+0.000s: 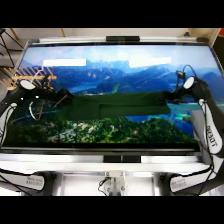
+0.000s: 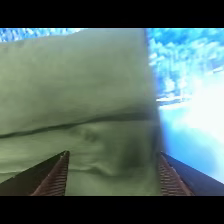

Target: Fold the shirts.

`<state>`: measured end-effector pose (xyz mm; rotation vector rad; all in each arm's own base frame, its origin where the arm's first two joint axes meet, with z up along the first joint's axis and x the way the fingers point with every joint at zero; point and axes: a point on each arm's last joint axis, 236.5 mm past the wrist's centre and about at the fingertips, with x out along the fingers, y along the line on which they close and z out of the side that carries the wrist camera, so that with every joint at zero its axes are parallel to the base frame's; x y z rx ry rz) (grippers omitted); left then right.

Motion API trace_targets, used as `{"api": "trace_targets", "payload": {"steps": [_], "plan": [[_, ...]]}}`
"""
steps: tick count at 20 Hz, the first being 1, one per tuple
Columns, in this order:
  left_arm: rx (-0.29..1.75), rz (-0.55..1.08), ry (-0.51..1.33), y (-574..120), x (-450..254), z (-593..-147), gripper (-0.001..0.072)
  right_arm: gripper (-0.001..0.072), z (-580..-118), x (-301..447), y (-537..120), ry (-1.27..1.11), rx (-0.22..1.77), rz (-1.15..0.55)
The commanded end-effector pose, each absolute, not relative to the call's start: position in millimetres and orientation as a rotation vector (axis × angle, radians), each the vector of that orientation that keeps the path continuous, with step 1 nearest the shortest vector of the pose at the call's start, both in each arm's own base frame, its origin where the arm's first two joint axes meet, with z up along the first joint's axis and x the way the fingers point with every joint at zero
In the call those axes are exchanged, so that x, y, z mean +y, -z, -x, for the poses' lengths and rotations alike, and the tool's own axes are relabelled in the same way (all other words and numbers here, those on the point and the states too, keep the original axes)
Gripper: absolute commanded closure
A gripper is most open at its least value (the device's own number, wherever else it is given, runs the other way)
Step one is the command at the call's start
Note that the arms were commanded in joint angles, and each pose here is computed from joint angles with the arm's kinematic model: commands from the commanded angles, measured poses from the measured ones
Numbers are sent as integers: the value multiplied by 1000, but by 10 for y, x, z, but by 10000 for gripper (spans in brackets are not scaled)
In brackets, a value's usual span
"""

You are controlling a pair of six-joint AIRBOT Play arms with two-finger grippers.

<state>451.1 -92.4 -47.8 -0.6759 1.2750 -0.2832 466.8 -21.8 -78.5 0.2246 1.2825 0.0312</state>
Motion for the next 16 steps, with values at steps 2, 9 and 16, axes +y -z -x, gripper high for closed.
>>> {"api": "trace_targets", "payload": {"steps": [2,9,16], "plan": [[1310,683,336,330,-949,-4494,94,45,-4748,-516,683,7,1234,-321],[1383,626,498,-24,-1357,-4275,102,45,-4542,-131,1168,-125,1391,-568],[1321,673,617,-291,-1951,-4280,107,634,-4501,368,888,-312,1391,-614]]}}
